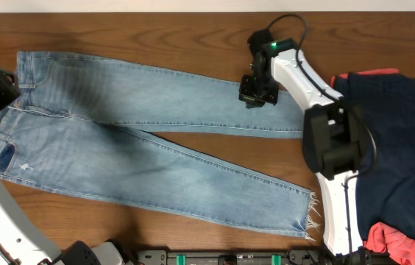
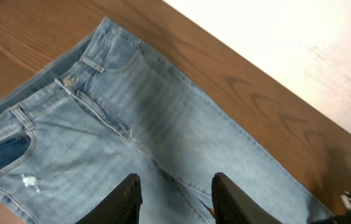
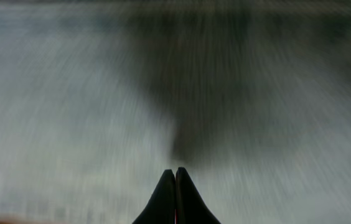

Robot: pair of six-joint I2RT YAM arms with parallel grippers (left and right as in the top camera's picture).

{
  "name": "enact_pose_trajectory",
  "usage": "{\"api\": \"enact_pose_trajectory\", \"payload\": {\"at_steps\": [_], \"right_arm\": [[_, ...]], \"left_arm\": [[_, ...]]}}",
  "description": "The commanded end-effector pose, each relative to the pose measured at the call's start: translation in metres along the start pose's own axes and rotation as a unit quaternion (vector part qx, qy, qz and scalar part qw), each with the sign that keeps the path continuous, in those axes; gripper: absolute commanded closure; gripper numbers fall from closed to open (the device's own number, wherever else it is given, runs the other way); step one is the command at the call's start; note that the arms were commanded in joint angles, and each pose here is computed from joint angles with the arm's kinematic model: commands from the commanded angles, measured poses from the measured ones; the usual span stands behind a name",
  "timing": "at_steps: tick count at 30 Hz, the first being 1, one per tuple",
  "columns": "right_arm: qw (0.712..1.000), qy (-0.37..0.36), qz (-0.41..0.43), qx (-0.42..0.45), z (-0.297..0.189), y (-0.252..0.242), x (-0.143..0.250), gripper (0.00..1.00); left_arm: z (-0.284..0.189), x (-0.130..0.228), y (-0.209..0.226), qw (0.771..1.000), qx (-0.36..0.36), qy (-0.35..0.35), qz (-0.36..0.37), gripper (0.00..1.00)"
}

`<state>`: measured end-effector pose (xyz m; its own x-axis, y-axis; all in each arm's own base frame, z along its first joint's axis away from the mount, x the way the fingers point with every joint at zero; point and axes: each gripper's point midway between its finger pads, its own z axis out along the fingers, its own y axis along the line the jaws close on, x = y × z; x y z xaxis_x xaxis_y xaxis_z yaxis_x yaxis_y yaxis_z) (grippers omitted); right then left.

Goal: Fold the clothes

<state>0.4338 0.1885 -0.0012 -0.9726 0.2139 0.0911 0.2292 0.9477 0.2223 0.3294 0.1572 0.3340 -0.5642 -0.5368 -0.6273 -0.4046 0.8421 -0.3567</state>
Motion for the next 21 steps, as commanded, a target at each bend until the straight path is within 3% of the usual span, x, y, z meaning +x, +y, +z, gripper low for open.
{"api": "enact_pose_trajectory", "payload": {"at_steps": [1,7,10,12,17,21], "right_arm": [[0.997,0.015,0.07,0.004,0.029,-0.007,-0.003,0.99],[0.99,-0.027,0.138,-0.013,0.087,-0.022,-0.045,0.98],[0.982,-0.077,0.148,-0.089,0.093,-0.018,-0.09,0.99],[0.972,-0.12,0.136,-0.151,0.078,-0.01,-0.123,0.99],[0.933,-0.205,0.056,-0.292,-0.004,0.018,-0.181,0.98],[0.912,-0.244,-0.024,-0.328,-0.08,0.025,-0.187,0.8]], "left_arm": [[0.001,0.001,-0.002,1.0,0.005,0.006,0.007,0.61],[0.001,0.001,-0.002,1.0,0.005,0.005,0.008,0.61],[0.001,0.0,-0.002,1.0,0.005,0.003,0.009,0.51],[0.001,0.0,-0.002,1.0,0.005,0.003,0.01,0.41],[0.001,-0.001,0.002,1.0,-0.006,0.003,0.027,0.33],[0.002,0.003,0.025,0.997,-0.07,0.011,0.022,0.33]]}}
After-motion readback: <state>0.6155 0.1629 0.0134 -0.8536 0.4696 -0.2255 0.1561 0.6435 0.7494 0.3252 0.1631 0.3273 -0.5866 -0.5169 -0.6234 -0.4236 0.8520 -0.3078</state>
